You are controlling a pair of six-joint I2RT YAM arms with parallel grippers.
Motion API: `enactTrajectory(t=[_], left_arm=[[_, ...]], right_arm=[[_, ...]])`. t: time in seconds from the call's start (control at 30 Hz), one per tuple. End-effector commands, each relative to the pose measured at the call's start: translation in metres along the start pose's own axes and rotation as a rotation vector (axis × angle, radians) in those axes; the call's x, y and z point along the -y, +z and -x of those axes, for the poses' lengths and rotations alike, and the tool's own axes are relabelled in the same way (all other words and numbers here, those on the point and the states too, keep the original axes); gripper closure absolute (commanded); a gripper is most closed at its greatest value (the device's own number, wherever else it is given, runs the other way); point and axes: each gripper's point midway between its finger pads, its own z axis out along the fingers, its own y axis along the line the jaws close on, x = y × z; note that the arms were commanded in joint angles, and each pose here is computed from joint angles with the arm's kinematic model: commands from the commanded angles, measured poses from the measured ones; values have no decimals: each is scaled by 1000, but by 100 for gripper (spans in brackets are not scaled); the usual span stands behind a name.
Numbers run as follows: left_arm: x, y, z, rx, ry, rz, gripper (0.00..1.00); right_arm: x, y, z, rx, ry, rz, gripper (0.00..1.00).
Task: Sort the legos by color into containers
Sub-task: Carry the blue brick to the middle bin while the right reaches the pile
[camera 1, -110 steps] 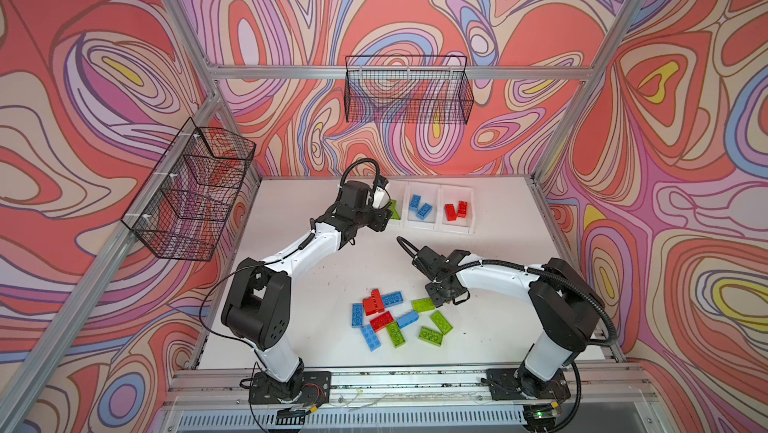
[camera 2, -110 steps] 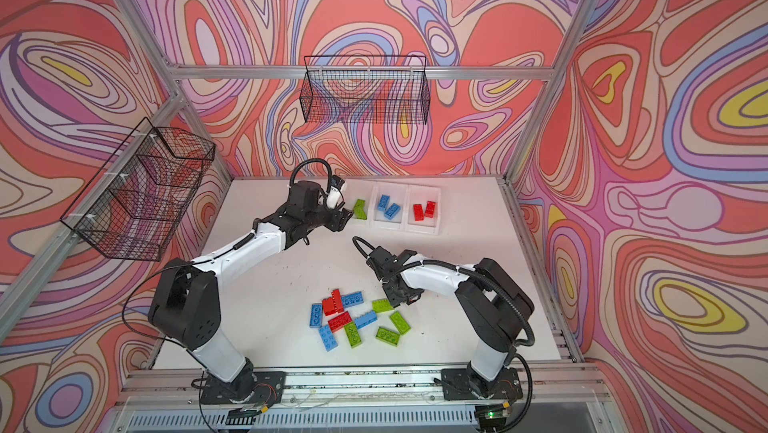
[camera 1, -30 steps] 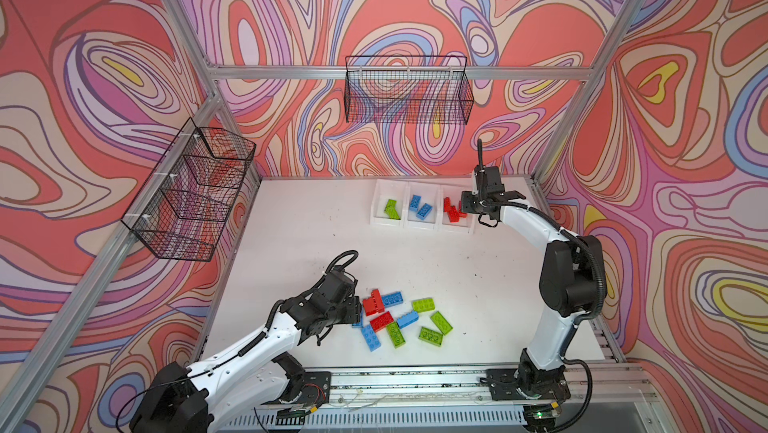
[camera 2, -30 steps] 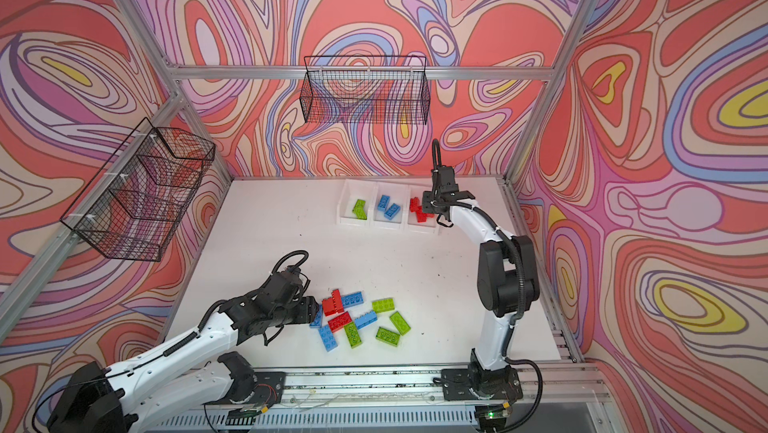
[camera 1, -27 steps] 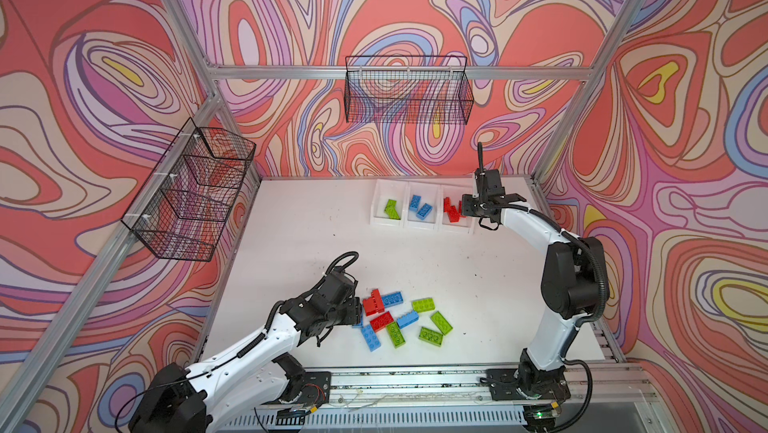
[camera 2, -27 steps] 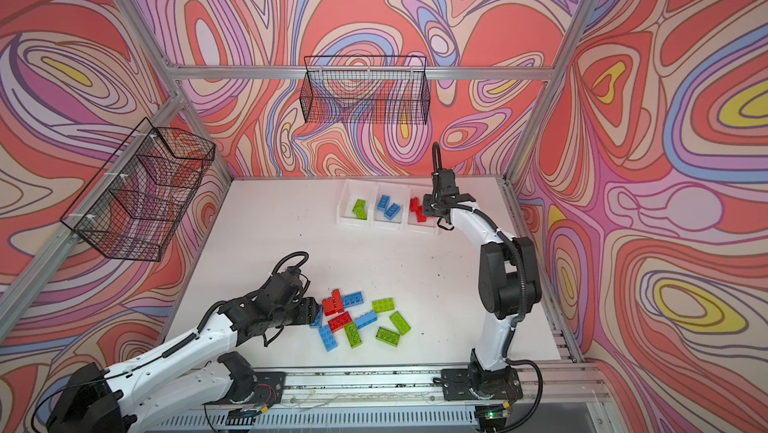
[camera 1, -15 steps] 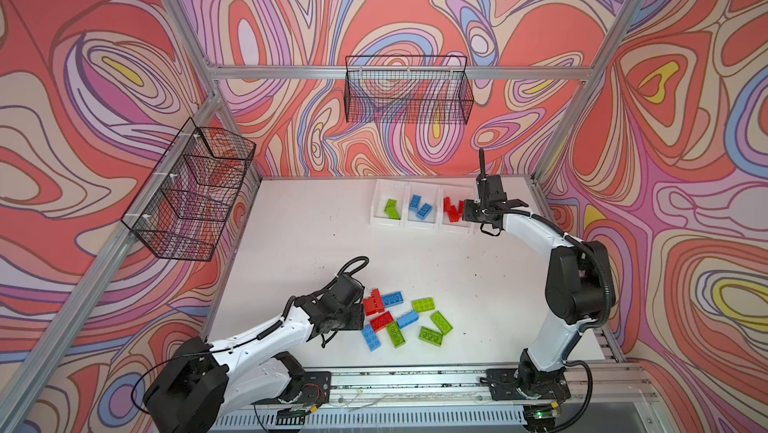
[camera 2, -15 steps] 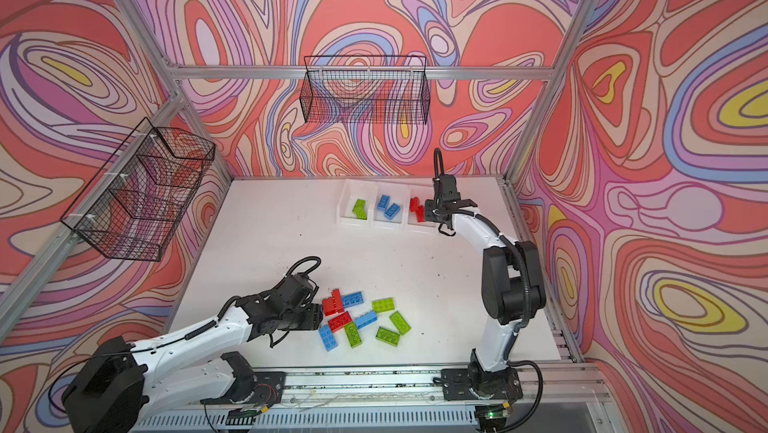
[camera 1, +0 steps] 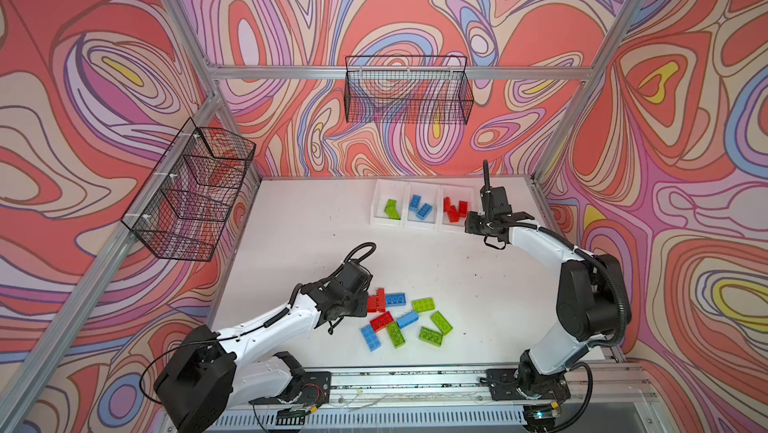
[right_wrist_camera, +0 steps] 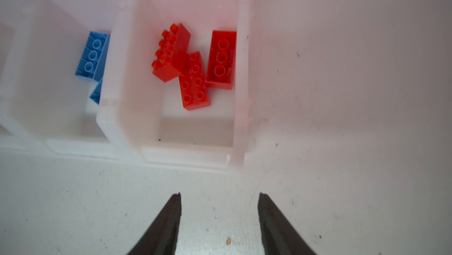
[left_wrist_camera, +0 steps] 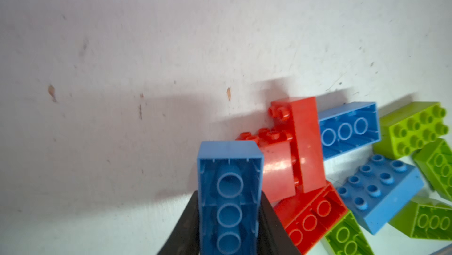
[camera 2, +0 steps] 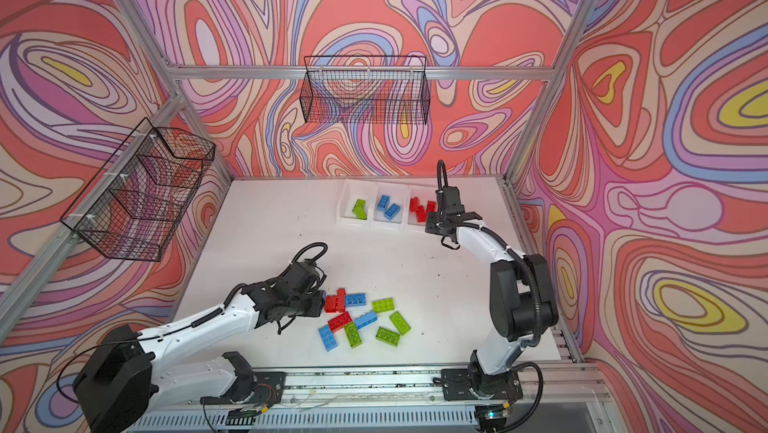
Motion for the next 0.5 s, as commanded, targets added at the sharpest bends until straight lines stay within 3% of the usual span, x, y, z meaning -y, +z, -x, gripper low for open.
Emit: enactTrajectory(t=[0.0,0.23,0.47], left_arm=[[-13,-22,33,64,71,51,73],[6,-54,131,225,201,-13,74],[70,-34,217,283,376,-157,74]], right_arm=[[-15,-14,-25,-32,-14,16,46],[-50,-35,-75,-84,-94,71,45],[-83,-57,-128,-161,-192,181,45]])
